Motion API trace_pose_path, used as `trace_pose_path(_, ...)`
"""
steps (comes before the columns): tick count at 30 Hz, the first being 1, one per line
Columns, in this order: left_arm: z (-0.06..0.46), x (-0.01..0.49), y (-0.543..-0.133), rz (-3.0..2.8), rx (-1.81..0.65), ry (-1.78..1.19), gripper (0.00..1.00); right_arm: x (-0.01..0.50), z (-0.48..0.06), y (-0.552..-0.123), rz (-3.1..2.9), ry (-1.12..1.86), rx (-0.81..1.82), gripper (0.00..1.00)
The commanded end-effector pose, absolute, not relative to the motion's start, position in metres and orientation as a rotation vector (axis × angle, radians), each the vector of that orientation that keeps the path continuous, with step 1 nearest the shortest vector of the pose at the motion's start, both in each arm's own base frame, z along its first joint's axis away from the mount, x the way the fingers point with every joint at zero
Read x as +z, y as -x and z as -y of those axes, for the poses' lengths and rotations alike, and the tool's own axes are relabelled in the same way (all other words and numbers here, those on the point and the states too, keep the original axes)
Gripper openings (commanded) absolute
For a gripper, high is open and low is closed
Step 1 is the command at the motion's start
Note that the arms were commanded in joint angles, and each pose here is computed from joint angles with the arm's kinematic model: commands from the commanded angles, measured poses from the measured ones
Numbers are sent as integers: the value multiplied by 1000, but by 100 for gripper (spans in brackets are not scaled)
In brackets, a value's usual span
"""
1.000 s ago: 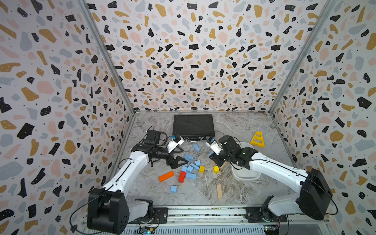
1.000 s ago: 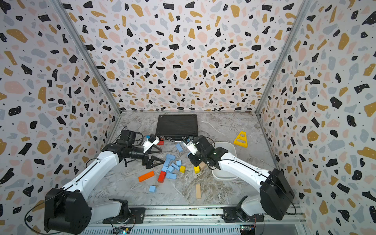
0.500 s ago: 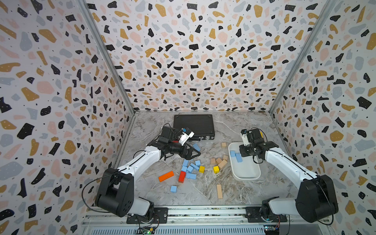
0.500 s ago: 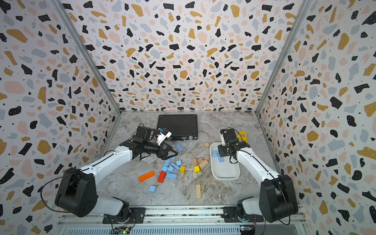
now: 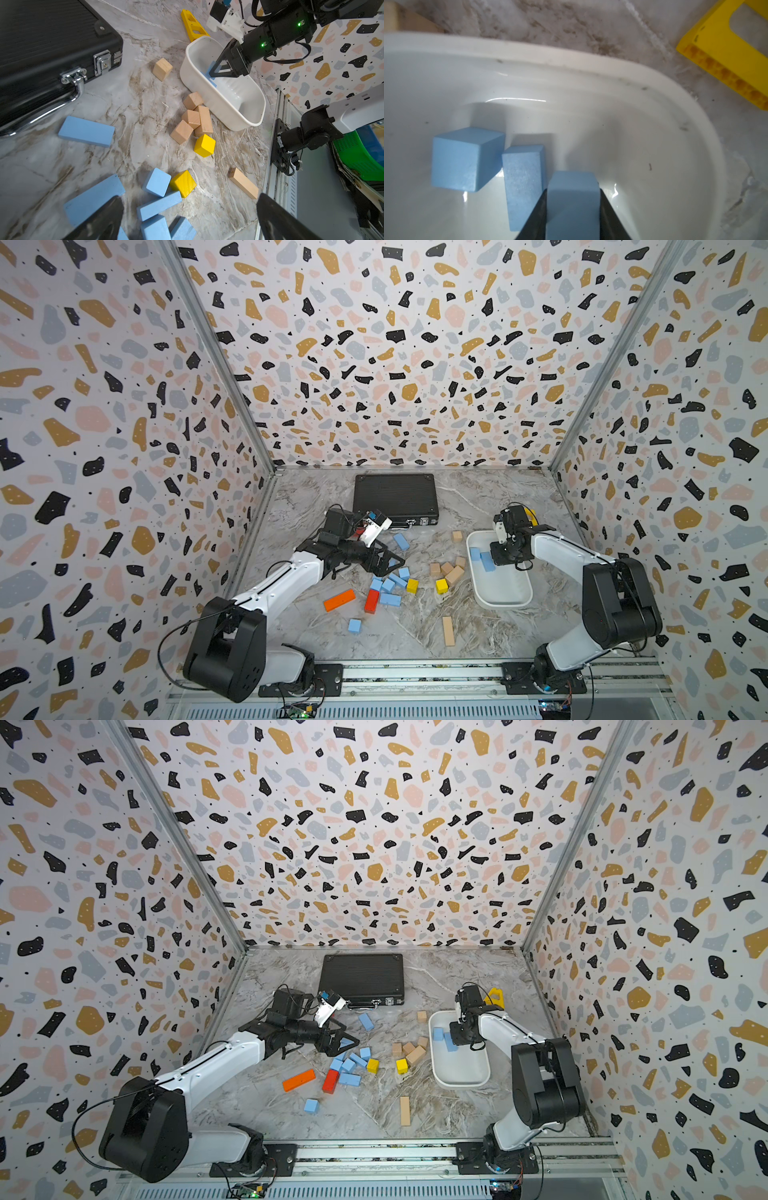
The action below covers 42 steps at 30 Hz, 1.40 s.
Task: Pick out the blue building blocks
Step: Place the building block in the storage box, then pick up the building block from the center of the board.
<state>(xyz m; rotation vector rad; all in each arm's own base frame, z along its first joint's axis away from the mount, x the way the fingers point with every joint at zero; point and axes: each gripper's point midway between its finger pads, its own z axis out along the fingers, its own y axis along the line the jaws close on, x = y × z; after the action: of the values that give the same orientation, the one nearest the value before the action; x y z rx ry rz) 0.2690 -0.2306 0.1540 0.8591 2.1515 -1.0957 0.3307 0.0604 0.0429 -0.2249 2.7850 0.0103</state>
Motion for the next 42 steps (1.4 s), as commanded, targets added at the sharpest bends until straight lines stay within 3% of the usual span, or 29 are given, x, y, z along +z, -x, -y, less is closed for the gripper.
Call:
trace_pose_path(1,232,158,-270,-2101,-1096,-881,100,54,-60,-346,-2731,235,-12,27)
trace_pose_path(14,231,150,-267,-2113,-1094,-879,100,53,-64,-354,-2709,228,30,32)
trace_pose_path(20,229,150,-270,-2115,-1072,-875,100,58,-65,-352,-2716,232,37,43)
trace_pose_path(27,215,155,-283,-2115,-1008,-827,100,95,-68,-348,-2668,216,77,44)
trace_pose_path(33,169,168,-311,-2104,-858,-690,100,144,-105,-335,-2611,287,203,43)
trace_pose_path(42,94,173,-336,-2109,-635,-429,100,155,-194,-325,-2634,615,273,42)
